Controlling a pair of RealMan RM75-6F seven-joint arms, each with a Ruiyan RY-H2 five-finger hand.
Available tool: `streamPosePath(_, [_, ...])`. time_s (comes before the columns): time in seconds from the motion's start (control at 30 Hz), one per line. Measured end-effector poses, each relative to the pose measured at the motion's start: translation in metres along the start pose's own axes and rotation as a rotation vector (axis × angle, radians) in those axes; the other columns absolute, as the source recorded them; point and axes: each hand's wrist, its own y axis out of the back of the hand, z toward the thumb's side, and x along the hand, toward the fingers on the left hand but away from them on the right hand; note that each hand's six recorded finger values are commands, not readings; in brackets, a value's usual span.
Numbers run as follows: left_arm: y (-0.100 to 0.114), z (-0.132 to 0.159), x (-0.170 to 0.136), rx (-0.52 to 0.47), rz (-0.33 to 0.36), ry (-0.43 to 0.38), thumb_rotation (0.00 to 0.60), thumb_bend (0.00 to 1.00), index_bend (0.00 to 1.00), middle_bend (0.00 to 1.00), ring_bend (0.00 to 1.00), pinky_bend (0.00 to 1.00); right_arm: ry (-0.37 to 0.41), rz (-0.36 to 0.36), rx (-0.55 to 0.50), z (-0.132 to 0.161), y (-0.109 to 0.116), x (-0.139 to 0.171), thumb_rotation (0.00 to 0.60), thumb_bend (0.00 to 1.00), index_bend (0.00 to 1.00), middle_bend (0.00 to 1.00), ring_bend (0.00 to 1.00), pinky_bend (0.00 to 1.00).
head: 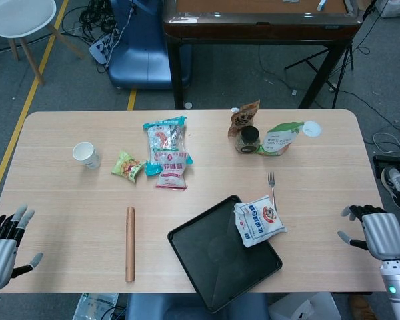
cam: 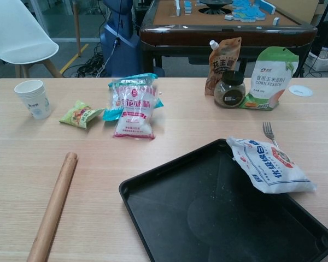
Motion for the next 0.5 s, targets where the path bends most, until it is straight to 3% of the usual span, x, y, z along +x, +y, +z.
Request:
streamPosePath(0.27, [-0.002,0.006,-0.001,-0.013,0.000,-0.012,0.600,0.20,0.07,0.03,0.09,0.03,-0.061,0.073,0.008,0.000,0.016,0.009,0.600,0.15,0.47,0.52,0.43,0.48])
streamPosePath(0.5, [-0.003,0.010,0.002,-0.030,0.019,-0.018,0.600,0.20,0.07,0.03,0.09,0.03,-0.056,0.038,0.032,0.006,0.029,0.010,0.600,0.15,0.41,0.44,0.34,0.36])
